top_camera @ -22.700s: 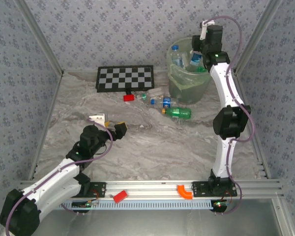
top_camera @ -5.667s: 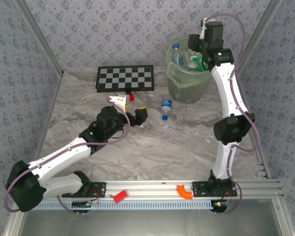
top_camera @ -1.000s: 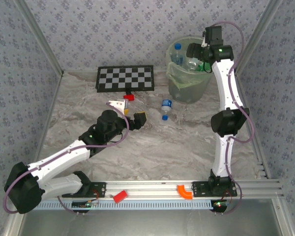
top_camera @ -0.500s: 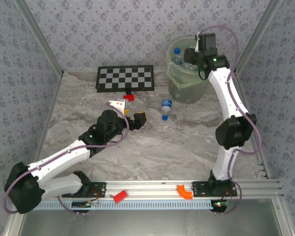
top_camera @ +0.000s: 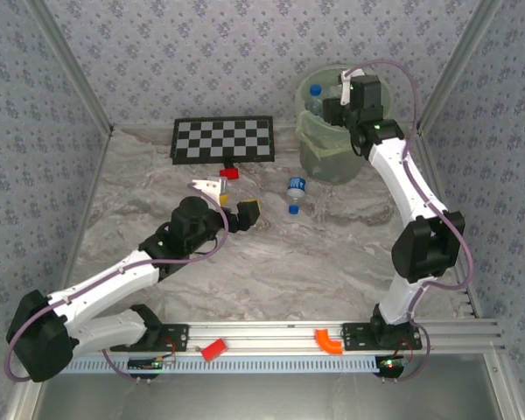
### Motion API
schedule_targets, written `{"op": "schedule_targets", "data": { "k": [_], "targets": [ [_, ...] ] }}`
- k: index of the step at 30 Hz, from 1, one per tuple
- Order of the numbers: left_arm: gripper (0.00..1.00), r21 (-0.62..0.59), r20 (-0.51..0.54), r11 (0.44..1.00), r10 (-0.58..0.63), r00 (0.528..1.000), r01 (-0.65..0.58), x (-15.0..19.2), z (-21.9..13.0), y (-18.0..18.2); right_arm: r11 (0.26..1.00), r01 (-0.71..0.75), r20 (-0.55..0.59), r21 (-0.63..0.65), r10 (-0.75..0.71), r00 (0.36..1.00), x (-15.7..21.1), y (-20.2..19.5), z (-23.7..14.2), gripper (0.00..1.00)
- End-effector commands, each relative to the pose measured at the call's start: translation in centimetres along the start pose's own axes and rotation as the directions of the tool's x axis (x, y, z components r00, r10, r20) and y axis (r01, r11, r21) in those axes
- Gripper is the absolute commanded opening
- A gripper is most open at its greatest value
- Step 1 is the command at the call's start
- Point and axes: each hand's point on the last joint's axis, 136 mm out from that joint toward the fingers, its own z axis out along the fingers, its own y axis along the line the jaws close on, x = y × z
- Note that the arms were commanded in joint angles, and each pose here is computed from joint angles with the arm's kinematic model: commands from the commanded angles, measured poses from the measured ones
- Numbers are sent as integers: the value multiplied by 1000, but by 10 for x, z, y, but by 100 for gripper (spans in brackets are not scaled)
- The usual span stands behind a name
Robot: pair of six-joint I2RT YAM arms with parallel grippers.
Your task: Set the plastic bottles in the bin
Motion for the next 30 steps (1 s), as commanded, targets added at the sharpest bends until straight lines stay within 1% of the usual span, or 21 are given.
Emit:
{"op": "schedule_targets", "data": {
  "k": [1,3,5,7,9,11,13,14,16,17,18,21,23,27,28,30],
  "targets": [
    [100,18,28,1000,-12,1000,11,-6,-6,-4,998,-68,-85,-11,67,994,23,-18,4,55],
    [100,18,29,1000,-12,999,11,-6,-5,-4,994,-103,-104,-47,97,990,25,-21,7,54],
    [100,20,27,1000,-14,1000,13,-5,-4,-4,990,-100,-164,-98,83,983,35,-10,11,55],
    [100,22,24,1000,-14,1000,14,-4,-3,-5,991,-87,-206,-105,64,977,40,-5,14,57],
    [100,21,22,1000,-16,1000,15,-4,-2,-4,992,-80,-213,-101,57,975,40,-3,15,58],
    [100,23,22,1000,-16,1000,15,-4,-3,-5,991,-102,-206,-91,82,975,39,-5,12,59],
    [100,20,26,1000,-16,1000,16,-4,-4,-4,987,-158,-207,-20,150,967,40,-24,12,58],
    [100,19,25,1000,-16,1000,15,-4,-4,-3,980,-196,-212,-10,190,959,40,-31,12,58],
    [100,16,26,1000,-16,1000,15,-3,-4,-2,972,-235,-201,7,231,952,36,-44,13,59],
    [100,15,26,1000,-14,1000,14,-3,-4,-2,973,-233,-198,2,228,953,35,-43,11,62],
    [100,16,26,1000,-14,1000,14,-3,-4,-2,976,-218,-190,0,214,958,32,-42,9,66],
    [100,16,27,1000,-13,1000,12,-4,-3,-3,980,-197,-157,1,195,968,20,-40,0,73],
    [100,18,24,1000,-13,1000,12,-4,-3,-3,975,-221,-140,-7,217,966,14,-42,-7,74],
    [100,17,27,1000,-14,1000,14,-4,-3,-3,963,-266,-68,46,268,961,-3,-63,-25,75],
    [100,16,25,1000,-14,1000,14,-3,-3,-3,961,-270,-49,60,273,961,-7,-67,-30,76],
    [100,16,24,1000,-15,1000,15,-2,-4,-2,958,-275,-12,83,277,961,-14,-74,-41,81]
  ]
}}
